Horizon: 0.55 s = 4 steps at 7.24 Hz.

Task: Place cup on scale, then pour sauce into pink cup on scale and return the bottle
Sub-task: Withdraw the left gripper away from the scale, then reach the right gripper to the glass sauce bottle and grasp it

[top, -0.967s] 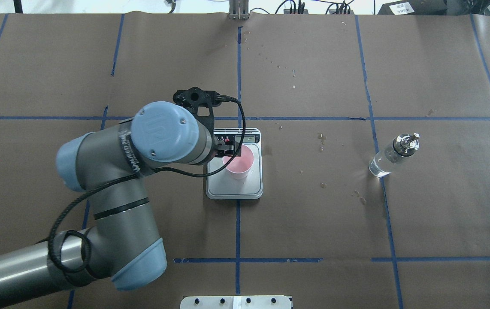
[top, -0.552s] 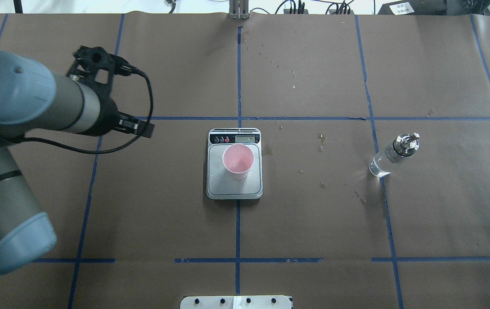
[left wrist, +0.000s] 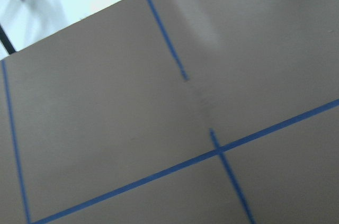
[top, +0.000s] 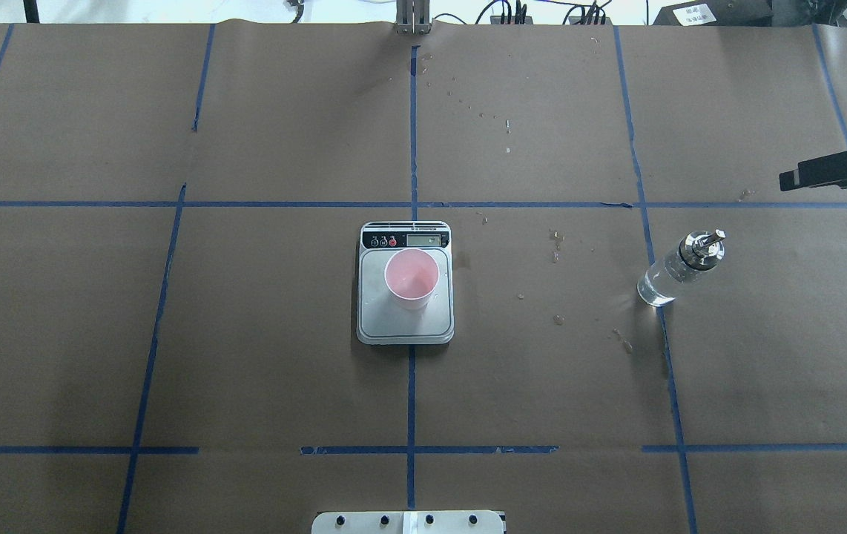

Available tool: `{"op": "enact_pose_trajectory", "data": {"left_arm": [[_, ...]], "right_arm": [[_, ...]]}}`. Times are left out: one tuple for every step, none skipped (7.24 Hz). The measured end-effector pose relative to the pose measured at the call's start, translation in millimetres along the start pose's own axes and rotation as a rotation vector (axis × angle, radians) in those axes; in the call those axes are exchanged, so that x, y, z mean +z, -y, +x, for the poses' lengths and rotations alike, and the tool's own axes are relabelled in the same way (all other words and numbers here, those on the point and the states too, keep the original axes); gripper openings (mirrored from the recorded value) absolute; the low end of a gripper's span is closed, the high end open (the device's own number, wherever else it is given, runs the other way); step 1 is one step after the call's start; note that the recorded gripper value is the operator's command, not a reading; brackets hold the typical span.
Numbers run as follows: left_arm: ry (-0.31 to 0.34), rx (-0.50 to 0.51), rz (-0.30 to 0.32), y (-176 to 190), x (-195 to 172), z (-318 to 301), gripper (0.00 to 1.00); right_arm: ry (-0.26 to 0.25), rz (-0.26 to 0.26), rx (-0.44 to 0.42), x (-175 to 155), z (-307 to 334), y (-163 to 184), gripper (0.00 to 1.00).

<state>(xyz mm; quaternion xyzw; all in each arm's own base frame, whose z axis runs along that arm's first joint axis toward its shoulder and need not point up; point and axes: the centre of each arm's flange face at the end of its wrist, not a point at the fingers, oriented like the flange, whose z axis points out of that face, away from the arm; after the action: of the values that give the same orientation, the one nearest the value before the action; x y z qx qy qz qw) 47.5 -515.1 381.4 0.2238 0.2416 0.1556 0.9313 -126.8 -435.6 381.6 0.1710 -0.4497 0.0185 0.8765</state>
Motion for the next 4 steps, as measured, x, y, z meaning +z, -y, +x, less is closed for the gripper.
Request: {"op": "enact_pose_trajectory", "data": {"left_arm": [[0.014,0.016,-0.054,-36.3,8.7,-94.8,1.00],[-0.033,-0.005,-0.095,-77.1,23.1,-168.3,1.00],[-0.096,-0.021,-0.119,-116.9,43.8,-216.1,1.00],[-0.132,-0.028,-0.132,-149.4,58.9,-239.0,1.00]], "right_arm": [[-0.020,-0.011,0.009,-6.9,-26.0,-7.6,1.00],[-0.027,-0.011,0.025,-7.5,-47.7,-16.9,1.00],[-0.039,0.001,0.033,-3.0,-70.5,-30.7,1.00],[-0.056,0.019,0.031,4.9,-88.6,-47.6,1.00]]}}
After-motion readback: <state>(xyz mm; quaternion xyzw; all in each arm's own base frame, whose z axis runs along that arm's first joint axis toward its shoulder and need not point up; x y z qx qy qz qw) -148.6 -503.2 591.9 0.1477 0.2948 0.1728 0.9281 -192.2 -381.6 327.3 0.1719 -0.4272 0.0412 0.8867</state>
